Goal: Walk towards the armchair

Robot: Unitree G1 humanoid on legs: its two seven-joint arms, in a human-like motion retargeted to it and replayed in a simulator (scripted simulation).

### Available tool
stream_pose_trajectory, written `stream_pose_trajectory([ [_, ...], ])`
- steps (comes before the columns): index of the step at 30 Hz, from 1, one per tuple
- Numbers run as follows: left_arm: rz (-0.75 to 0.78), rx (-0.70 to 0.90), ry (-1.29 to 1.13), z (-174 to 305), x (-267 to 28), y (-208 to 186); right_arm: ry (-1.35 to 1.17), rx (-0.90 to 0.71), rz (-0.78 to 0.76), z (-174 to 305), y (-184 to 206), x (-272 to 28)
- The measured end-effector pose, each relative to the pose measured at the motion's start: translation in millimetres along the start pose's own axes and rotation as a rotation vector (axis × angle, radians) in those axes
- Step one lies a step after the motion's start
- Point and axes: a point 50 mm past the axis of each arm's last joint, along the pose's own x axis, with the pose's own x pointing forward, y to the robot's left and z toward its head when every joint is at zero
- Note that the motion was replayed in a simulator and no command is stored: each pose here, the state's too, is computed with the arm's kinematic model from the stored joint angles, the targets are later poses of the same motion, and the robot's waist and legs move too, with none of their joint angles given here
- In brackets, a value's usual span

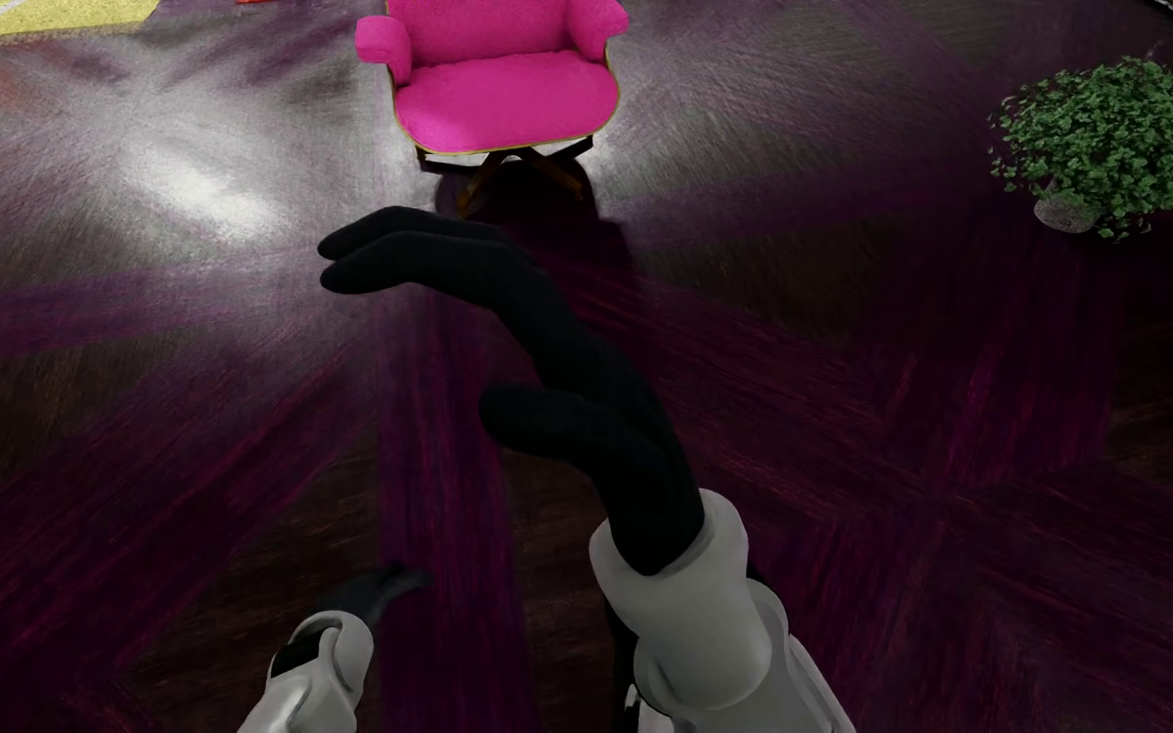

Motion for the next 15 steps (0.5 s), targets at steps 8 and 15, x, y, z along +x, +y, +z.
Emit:
stream_pose_trajectory([
  [8, -0.215, -0.153, 0.227, -61.4, -52.1, -85.0, 0.024, -0.217, -0.127, -5.6, 0.2, -8.4],
  [15, -0.521, -0.239, 0.619, -135.0, -140.6, -171.2, -0.02, -0.432, -0.143, -1.1, 4.3, -3.5],
])
